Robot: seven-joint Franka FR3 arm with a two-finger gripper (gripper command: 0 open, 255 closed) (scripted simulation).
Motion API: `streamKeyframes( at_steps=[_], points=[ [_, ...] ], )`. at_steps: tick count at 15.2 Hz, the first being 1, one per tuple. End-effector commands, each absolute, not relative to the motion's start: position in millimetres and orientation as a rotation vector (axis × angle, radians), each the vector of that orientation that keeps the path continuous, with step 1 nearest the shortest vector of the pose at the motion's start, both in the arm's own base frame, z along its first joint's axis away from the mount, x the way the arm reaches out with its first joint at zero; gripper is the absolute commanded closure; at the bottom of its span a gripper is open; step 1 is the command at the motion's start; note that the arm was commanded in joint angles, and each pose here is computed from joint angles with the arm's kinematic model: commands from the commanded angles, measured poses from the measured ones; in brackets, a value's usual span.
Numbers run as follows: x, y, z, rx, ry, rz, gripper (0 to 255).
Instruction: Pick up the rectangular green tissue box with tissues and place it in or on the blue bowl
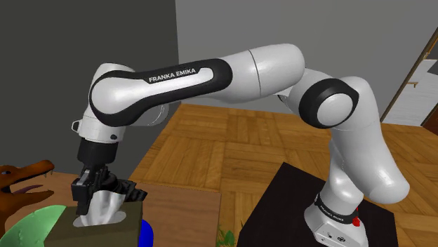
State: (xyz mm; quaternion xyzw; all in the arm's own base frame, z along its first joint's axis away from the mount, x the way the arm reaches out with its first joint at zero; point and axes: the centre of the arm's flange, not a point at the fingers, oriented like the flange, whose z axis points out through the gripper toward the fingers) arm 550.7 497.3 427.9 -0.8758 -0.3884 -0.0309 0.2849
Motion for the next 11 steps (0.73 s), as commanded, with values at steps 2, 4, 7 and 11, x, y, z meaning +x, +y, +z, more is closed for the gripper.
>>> streamKeyframes(
  at_steps=[2,4,7,11],
  points=[
    [551,498,413,-2.343,-1.038,-0.083,255],
    [551,498,402,-2.343,-1.038,-0.083,255],
    [551,498,386,-2.343,-1.038,-0.083,255],
    [551,498,365,-2.343,-1.038,-0.083,255]
  ],
)
